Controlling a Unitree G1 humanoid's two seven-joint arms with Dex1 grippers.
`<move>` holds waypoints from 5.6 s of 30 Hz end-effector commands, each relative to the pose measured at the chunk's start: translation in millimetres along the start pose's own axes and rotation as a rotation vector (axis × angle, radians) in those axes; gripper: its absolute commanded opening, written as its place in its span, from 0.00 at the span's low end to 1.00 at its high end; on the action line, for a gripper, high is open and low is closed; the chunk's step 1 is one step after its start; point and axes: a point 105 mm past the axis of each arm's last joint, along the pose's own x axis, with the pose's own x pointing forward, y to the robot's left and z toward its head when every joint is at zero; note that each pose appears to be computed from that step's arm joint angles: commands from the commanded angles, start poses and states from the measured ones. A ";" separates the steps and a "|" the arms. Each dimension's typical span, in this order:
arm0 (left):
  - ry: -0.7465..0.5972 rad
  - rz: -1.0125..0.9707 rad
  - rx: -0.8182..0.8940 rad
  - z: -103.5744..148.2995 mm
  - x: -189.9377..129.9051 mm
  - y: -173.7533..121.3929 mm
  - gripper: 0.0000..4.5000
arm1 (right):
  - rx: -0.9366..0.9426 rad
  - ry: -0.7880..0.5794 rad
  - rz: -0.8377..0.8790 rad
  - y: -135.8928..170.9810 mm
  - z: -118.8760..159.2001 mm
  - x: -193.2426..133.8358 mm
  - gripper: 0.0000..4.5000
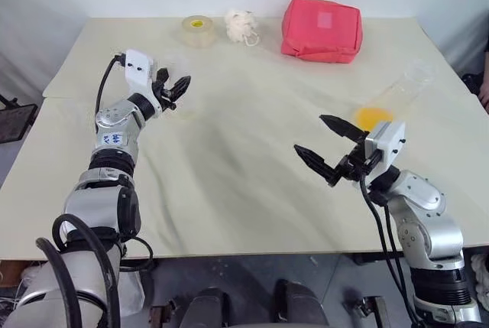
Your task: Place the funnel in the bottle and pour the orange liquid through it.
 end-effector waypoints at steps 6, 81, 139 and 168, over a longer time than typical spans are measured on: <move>-0.105 -0.392 0.038 38.0 -11.8 -71.6 0.51 | -0.012 0.027 0.097 -4.8 8.7 -13.8 1.00; 0.056 -0.352 -0.048 35.2 -66.1 -94.3 0.99 | 0.013 0.119 0.234 0.0 -10.4 -23.4 1.00; 0.203 0.892 -0.101 -62.7 -140.4 120.6 0.99 | 0.018 0.019 0.387 34.6 35.7 -4.6 1.00; 0.214 0.925 -0.152 -63.1 -152.0 128.1 0.01 | -0.010 0.033 0.370 27.8 34.1 0.1 1.00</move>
